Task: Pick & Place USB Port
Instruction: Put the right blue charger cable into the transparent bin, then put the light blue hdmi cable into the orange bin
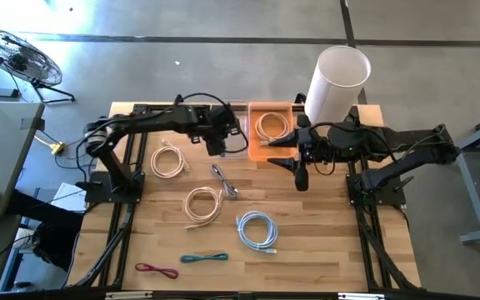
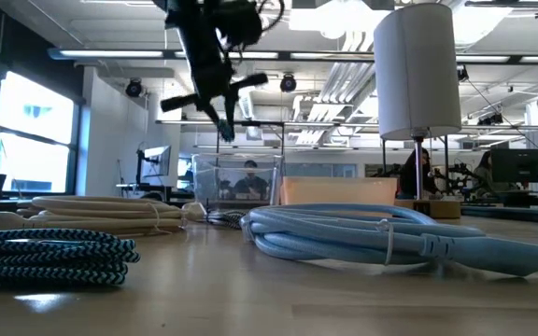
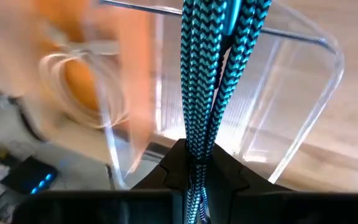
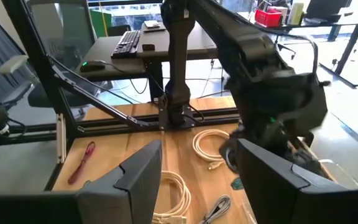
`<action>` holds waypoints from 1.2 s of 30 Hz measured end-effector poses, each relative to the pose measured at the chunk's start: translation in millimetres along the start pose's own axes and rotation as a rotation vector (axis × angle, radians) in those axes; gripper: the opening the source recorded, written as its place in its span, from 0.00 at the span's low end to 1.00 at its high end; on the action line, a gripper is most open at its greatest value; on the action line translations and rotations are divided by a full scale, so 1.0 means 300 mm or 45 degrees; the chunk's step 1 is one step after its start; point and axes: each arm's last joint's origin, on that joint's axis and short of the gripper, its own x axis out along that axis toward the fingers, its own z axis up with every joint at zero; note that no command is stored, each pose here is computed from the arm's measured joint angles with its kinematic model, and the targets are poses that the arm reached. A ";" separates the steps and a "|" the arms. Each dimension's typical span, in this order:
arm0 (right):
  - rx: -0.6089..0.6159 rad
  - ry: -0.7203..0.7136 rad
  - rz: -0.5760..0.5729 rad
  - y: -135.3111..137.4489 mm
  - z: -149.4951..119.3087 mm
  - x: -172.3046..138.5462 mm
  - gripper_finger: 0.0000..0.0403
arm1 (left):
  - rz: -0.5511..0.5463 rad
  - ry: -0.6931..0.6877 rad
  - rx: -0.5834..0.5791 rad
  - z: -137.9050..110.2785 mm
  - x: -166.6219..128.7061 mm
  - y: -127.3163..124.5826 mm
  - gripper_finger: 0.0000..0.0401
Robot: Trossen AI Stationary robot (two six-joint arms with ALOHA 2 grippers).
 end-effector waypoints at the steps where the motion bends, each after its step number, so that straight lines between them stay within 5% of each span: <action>1: 0.011 0.000 0.000 0.000 0.000 0.000 0.49 | -0.030 0.010 0.018 -0.003 0.022 -0.003 0.06; 11: 0.008 0.021 -0.007 -0.001 -0.006 0.000 0.49 | -0.064 0.168 -0.029 -0.082 0.130 -0.002 0.06; 21: -0.044 0.057 -0.038 -0.005 -0.016 0.000 0.49 | -0.043 0.222 -0.177 -0.098 0.131 0.000 0.32; 25: -0.061 0.058 -0.038 -0.005 -0.016 0.000 0.49 | -0.049 0.456 -0.212 -0.109 0.116 0.009 0.35; 30: -0.067 0.115 -0.036 -0.006 -0.030 -0.001 0.49 | -0.057 0.707 -0.283 -0.126 -0.045 0.047 0.32; 36: 0.010 0.245 -0.020 -0.008 -0.063 -0.006 0.49 | 0.089 0.570 -0.584 -0.124 -0.377 0.083 0.27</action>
